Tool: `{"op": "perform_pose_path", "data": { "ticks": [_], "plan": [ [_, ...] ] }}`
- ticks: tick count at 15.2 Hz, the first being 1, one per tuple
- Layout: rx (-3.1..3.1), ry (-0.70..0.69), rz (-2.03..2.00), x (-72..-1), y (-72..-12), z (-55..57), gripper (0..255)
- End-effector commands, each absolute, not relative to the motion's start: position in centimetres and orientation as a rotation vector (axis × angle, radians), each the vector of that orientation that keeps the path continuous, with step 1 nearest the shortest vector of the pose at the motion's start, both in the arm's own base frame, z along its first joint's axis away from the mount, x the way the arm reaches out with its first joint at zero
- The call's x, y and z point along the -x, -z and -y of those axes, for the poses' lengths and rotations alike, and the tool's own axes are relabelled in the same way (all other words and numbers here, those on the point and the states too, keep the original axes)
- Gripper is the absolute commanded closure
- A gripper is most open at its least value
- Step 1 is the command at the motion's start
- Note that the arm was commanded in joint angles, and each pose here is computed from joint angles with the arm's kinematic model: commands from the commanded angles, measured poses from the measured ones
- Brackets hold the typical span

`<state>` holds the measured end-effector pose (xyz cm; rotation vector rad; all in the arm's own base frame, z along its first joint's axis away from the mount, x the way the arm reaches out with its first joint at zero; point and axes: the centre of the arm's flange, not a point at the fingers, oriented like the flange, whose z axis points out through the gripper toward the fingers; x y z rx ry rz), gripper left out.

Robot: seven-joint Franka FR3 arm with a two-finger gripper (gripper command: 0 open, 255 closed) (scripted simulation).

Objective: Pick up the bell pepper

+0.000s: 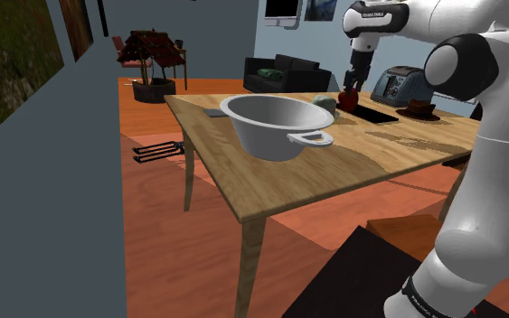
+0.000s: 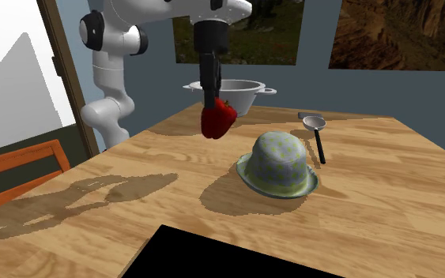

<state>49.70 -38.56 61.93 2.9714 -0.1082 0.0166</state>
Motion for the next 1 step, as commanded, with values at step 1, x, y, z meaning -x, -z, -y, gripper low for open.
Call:
{"op": "perform_pose_path", "data": {
  "ticks": [1],
  "plan": [
    [-2.971,-0.017,0.108,-49.6,-62.3,38.62,255]
  ]
}}
